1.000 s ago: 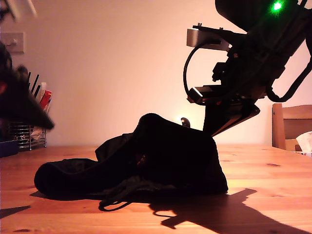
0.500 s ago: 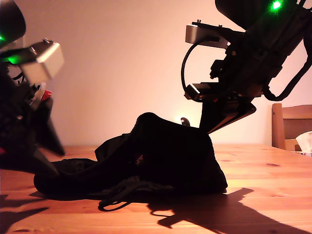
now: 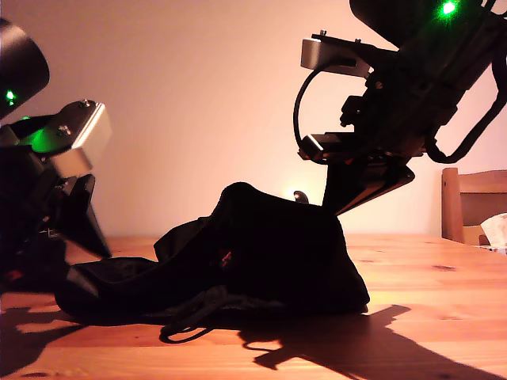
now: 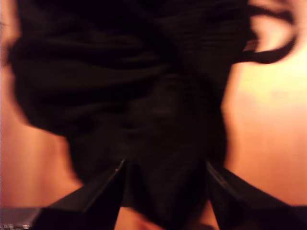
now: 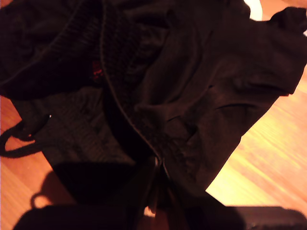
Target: Fold the shorts in front of you. After folding it, place it to the right side.
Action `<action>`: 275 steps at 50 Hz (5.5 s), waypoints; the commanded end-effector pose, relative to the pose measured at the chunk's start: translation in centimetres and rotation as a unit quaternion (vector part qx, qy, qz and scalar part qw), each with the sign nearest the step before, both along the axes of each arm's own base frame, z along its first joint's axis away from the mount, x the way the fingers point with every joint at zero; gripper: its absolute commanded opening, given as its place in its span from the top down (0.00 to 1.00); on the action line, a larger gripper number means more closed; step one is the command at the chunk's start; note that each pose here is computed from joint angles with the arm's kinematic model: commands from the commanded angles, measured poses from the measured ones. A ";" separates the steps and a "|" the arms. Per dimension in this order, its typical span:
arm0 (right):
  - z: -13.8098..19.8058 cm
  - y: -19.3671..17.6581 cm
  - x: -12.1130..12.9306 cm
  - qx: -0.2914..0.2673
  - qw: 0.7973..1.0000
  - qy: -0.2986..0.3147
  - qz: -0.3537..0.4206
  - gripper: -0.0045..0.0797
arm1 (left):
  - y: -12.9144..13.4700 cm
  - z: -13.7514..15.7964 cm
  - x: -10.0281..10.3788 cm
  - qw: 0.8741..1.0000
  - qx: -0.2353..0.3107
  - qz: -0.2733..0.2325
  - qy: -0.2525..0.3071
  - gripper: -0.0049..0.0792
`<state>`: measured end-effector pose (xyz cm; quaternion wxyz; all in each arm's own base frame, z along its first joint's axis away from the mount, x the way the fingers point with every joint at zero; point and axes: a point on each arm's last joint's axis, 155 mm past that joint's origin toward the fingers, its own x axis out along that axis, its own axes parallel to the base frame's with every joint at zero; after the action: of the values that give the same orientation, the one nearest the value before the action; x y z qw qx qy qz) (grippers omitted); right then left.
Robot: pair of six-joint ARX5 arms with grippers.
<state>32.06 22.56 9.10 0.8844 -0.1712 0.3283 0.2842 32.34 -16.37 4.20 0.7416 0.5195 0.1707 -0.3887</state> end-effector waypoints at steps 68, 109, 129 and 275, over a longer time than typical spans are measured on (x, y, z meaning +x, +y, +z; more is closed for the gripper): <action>0.1 -11.1 3.6 -0.164 0.972 -0.039 -0.161 0.96 | 10.2 9.0 6.1 0.906 -0.155 0.390 -0.050 0.97; 17.1 -3.9 7.6 -0.029 0.993 -0.095 -0.068 0.96 | 8.1 24.8 8.7 0.915 -0.231 0.323 -0.074 0.97; 9.8 6.6 6.1 0.084 0.994 0.040 0.063 0.64 | 4.0 29.2 2.1 0.941 -0.252 0.213 -0.077 0.97; 7.3 16.9 -7.8 0.026 0.970 0.091 0.223 0.42 | -2.1 40.6 -3.8 0.910 -0.383 0.147 -0.063 0.97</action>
<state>24.19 39.73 17.03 0.7678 -0.1864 0.3480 0.5047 28.97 -18.58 42.76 0.9371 0.2011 0.0590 -0.2791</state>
